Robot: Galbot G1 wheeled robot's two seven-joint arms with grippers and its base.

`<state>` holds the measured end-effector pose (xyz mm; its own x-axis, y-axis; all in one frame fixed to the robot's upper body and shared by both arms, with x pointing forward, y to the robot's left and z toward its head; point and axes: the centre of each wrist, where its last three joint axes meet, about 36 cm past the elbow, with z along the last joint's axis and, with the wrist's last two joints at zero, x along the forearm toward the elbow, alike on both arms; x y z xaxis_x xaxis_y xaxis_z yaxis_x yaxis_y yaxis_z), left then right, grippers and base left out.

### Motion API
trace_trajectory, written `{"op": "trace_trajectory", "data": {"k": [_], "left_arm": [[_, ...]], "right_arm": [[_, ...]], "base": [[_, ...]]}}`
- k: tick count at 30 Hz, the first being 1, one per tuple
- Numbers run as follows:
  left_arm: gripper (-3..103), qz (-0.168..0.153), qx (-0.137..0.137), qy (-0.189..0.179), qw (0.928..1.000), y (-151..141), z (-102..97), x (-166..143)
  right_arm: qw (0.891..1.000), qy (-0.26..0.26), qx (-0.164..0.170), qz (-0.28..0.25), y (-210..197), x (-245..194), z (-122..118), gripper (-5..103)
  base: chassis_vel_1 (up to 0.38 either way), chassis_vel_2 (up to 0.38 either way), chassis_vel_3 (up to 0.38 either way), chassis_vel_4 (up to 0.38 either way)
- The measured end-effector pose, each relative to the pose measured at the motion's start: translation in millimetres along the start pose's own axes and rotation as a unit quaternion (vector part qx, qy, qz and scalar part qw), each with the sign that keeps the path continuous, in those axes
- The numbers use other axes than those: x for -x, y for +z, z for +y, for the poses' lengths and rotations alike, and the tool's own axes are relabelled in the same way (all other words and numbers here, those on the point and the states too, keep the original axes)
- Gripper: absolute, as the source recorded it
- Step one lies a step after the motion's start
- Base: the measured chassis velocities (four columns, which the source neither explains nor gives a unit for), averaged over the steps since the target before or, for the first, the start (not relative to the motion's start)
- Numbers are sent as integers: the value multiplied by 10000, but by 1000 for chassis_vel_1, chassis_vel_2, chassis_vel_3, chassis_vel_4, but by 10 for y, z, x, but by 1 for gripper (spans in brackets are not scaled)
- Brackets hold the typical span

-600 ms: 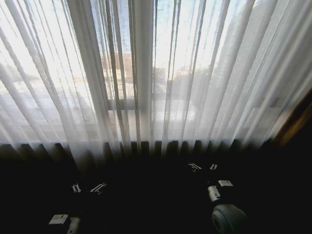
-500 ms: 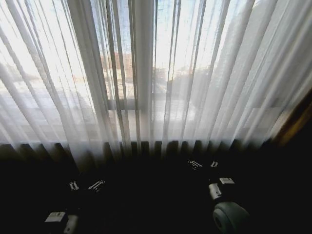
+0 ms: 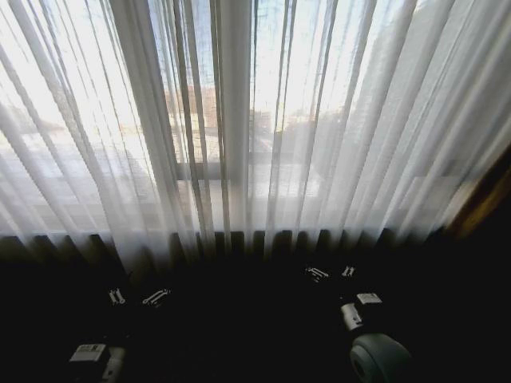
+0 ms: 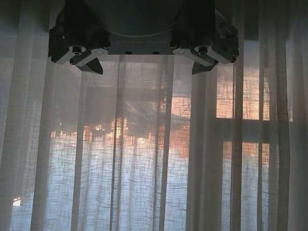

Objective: Open the curtains by pulling them apart, changing their state from closed to fully open.

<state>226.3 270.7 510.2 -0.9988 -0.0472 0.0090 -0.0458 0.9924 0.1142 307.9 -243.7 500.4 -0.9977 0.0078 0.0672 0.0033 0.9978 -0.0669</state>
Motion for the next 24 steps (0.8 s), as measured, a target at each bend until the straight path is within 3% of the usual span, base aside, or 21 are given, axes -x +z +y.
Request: {"op": "trace_trajectory", "data": {"k": [14,24], "left_arm": [[100,-51,-32,27,10000,76,5,-15],[100,-81,-60,25,9999,87,-3,-22]], "right_arm": [[9999,-22,-91,-80,105,18,31,100],[9999,-55,-111,-54,130,1,52,100]], "base": [[-3,2,3,-4],[-142,162,125,-156]]}}
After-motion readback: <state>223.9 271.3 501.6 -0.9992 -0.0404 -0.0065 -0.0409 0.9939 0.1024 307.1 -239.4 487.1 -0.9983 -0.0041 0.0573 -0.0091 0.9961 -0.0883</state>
